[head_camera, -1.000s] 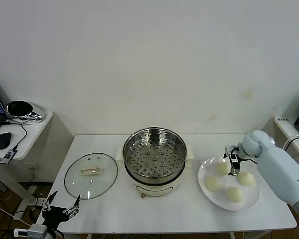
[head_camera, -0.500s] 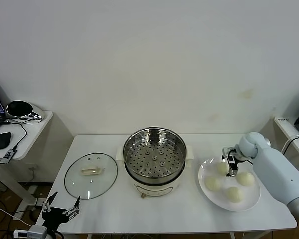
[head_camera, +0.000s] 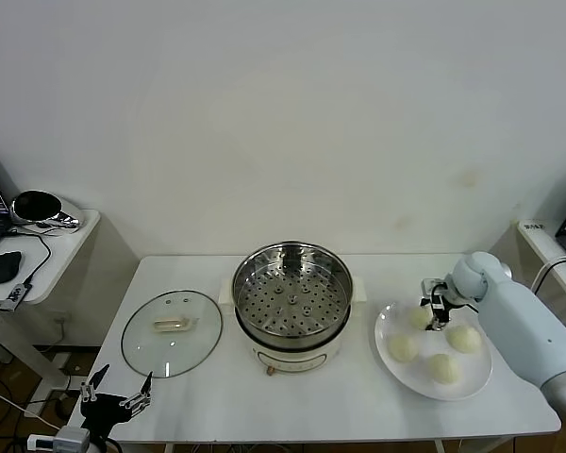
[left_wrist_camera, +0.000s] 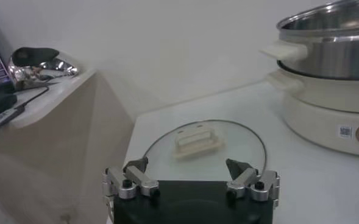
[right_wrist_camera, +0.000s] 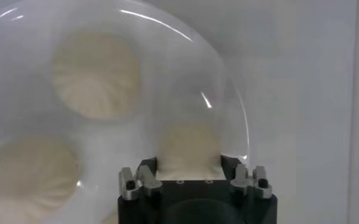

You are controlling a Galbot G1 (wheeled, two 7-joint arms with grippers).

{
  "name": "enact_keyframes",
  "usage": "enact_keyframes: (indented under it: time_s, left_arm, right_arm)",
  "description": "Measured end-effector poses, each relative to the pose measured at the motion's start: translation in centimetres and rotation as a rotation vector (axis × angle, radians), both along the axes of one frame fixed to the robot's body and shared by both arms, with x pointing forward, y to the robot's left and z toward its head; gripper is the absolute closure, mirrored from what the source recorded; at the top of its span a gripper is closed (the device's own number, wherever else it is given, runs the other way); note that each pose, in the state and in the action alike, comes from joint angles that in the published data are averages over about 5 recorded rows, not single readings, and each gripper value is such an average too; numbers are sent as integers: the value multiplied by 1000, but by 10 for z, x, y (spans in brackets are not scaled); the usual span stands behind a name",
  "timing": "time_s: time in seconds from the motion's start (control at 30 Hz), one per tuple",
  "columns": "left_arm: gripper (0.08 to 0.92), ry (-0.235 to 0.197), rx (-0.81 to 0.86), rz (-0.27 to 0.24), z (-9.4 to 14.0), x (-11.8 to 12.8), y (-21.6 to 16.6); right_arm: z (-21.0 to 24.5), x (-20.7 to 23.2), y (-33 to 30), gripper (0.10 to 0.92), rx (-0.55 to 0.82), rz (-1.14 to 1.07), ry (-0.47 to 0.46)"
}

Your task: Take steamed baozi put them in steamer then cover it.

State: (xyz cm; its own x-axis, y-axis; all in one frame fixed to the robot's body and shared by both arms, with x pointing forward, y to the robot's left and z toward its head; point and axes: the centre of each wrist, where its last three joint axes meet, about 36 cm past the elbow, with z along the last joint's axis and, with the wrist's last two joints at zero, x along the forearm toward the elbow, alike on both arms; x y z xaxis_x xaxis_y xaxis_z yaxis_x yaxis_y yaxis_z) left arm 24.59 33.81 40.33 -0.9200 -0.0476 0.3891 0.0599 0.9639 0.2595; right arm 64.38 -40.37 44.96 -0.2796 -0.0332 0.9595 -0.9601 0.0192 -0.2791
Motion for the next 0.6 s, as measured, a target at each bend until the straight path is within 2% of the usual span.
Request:
enact_keyframes:
  time_s: [0.3, 0.6]
  left_arm:
    - [177, -7, -5, -6, 1, 2, -3]
    - [177, -17, -4, -2, 3, 6, -5]
  right_arm:
    - [40, 2, -2, 445, 27, 7, -26]
    - [139, 21, 24, 445, 83, 88, -80]
